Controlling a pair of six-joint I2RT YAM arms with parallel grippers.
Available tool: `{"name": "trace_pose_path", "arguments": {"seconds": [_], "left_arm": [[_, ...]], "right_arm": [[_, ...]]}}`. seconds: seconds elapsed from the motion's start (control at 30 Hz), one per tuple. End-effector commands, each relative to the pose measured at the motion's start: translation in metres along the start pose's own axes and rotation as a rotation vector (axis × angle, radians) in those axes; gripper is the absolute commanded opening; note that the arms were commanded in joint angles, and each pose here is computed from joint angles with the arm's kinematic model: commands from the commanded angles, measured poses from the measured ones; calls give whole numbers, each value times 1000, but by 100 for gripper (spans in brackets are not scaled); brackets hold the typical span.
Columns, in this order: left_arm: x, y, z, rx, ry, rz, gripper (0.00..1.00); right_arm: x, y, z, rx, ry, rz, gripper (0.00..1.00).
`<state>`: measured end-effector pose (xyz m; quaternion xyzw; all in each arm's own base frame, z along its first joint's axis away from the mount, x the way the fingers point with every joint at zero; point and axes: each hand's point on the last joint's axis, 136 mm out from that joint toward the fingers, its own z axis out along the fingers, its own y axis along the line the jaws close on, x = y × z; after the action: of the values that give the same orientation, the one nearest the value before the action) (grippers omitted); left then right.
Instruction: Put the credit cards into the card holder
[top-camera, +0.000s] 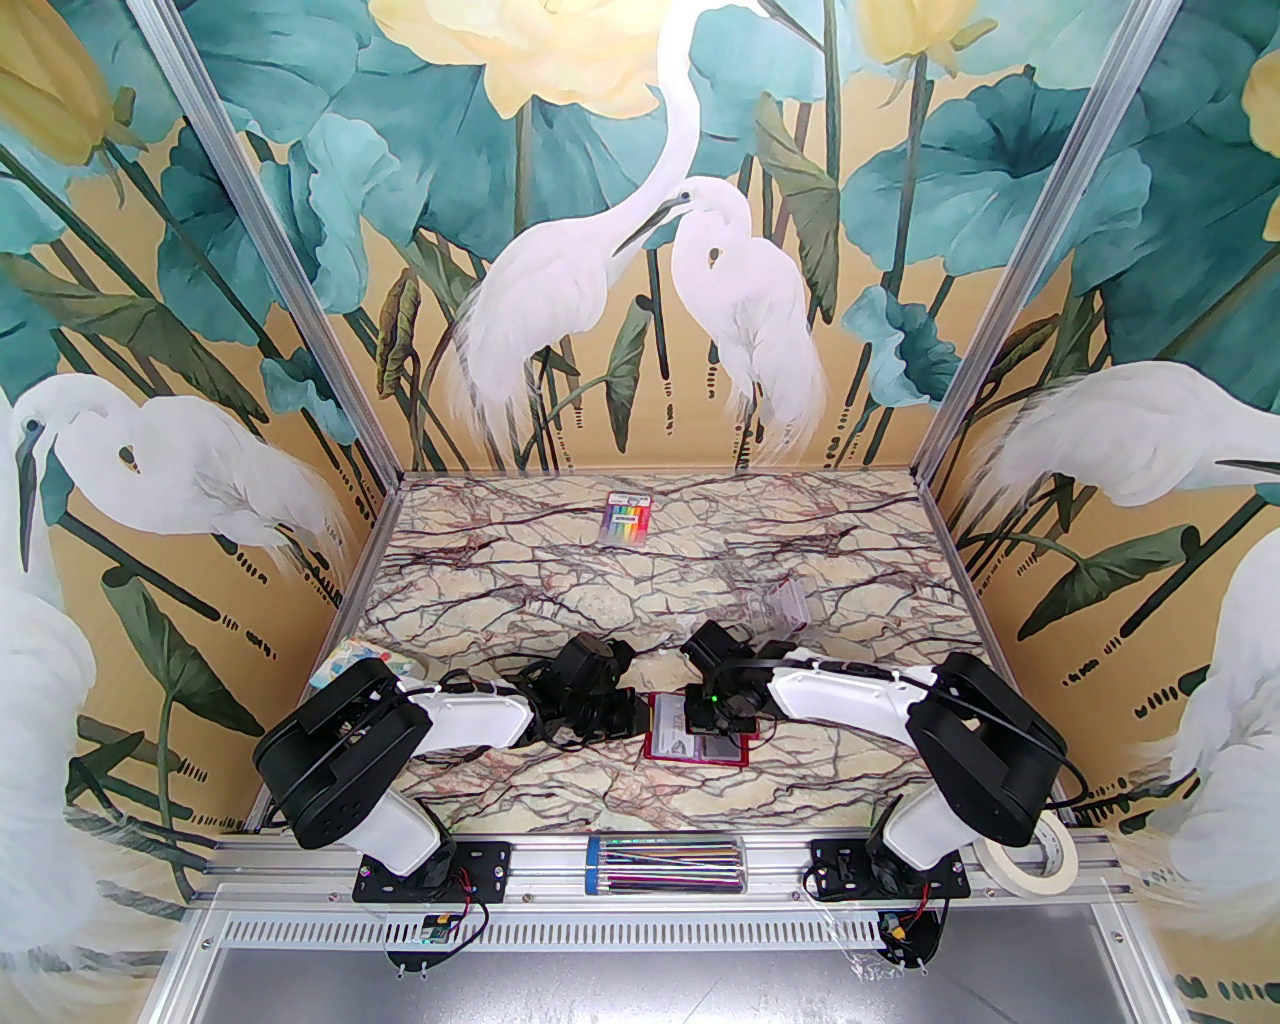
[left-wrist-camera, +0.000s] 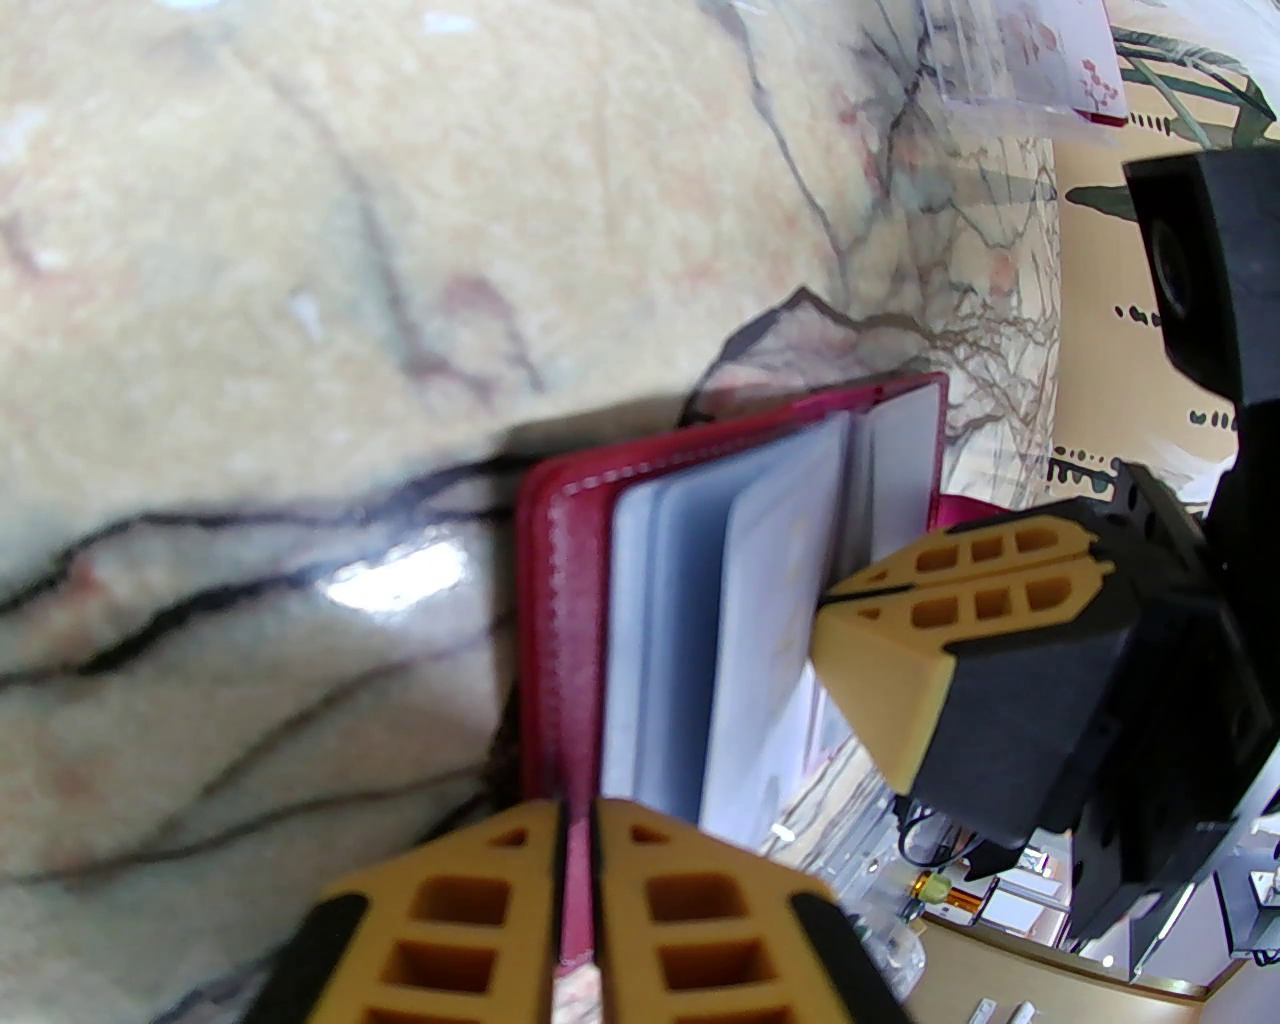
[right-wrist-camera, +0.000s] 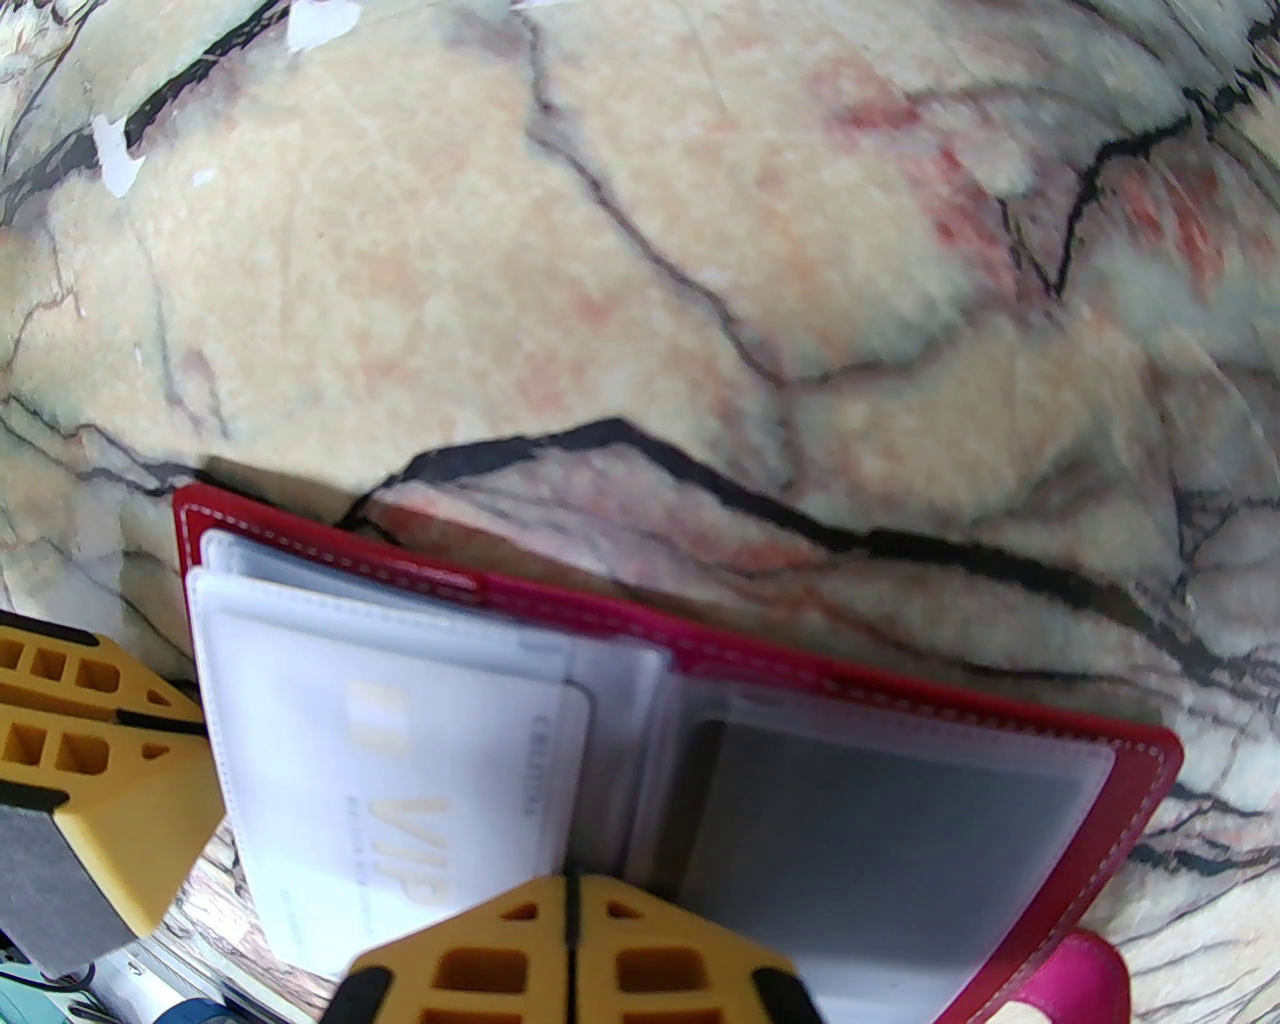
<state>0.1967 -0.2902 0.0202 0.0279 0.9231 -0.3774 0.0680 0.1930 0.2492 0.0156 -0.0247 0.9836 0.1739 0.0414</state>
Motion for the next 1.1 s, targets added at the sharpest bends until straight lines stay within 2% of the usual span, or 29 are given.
{"name": "trace_pose_path", "arguments": {"seconds": [0.0,0.2,0.4,1.07], "left_arm": [[0,-5,-6,-7,-5,13,14],[-11,-18,-21,-14,-49,39,15],[-13,-42,-22,83,-42,57,23],[-6,-34,-2,49,19,46,31]], "right_arm": [[6,-12,12,33,23,24,5],[7,-13,13,35,26,22,5],[7,-13,13,38,27,20,5],[8,-15,14,43,34,15,5]]}}
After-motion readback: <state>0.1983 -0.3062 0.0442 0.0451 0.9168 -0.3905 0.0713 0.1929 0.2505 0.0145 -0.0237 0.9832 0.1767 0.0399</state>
